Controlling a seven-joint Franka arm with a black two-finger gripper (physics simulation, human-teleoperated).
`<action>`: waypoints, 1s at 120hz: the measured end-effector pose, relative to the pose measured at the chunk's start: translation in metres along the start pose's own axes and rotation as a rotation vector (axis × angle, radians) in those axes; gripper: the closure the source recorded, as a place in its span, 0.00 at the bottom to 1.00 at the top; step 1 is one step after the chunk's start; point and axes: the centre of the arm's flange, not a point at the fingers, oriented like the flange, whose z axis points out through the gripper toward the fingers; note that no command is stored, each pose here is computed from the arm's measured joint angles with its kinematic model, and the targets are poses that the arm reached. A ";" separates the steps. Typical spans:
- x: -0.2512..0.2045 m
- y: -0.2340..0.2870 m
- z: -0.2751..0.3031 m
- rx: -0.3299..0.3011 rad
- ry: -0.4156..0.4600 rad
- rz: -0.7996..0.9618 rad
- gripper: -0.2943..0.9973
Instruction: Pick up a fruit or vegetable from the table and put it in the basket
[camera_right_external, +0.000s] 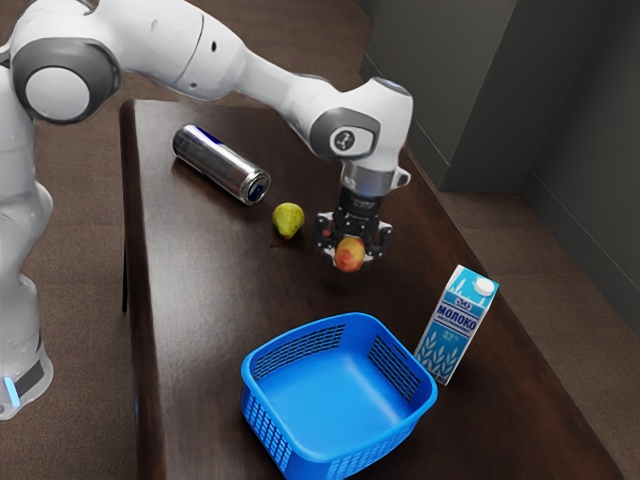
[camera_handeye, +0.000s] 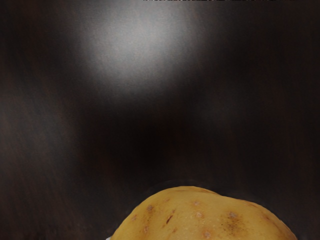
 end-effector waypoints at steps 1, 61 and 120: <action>-0.001 0.000 -0.002 -0.003 0.000 0.000 0.64; -0.229 -0.020 -0.074 -0.128 -0.101 0.233 0.61; -0.262 -0.018 -0.058 -0.095 -0.157 0.071 0.29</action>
